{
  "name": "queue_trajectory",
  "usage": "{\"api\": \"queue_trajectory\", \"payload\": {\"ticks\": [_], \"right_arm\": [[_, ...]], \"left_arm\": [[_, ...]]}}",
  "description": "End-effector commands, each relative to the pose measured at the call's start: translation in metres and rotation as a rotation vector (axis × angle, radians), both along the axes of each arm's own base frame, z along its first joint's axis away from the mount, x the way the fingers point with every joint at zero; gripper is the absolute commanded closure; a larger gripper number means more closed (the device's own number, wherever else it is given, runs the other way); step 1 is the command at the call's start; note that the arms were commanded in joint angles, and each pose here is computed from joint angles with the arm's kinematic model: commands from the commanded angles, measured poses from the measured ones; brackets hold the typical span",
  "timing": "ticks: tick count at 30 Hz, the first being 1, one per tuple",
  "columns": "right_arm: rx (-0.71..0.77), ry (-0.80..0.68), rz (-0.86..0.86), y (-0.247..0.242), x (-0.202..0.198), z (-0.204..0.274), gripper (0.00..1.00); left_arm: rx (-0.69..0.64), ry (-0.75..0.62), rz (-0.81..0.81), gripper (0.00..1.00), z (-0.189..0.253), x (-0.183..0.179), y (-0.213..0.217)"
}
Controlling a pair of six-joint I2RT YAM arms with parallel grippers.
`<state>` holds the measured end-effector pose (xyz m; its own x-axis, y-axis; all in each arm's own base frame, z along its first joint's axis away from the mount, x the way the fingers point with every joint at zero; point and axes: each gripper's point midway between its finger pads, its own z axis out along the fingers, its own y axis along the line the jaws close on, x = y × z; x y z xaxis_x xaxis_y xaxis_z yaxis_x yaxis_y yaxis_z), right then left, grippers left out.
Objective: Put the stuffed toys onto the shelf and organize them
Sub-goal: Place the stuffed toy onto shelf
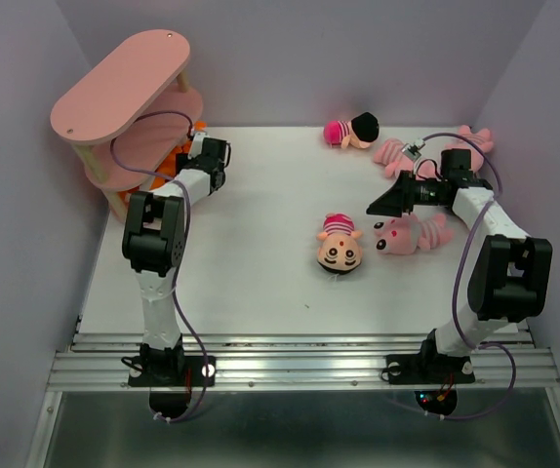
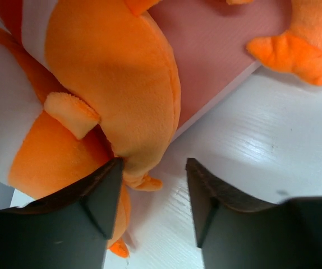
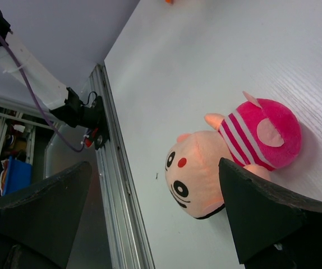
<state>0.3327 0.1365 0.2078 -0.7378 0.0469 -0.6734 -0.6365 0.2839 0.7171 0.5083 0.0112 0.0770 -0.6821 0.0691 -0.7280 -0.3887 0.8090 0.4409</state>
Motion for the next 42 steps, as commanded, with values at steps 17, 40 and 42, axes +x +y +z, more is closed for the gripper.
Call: {"api": "queue_trajectory", "payload": {"ticks": [17,40,42], "right_arm": [[0.011,-0.039,0.010,-0.002,0.006,0.008,0.00],[0.011,-0.038,0.014,-0.002,0.005,0.007,0.00],[0.012,-0.039,0.014,-0.002,0.005,0.008,0.00]], "left_arm": [[-0.074,-0.089,0.000,0.80,0.027,0.025,0.001],[-0.198,-0.118,-0.080,0.86,0.034,0.043,-0.023],[-0.199,-0.115,-0.073,0.75,0.033,0.042,-0.021]]}}
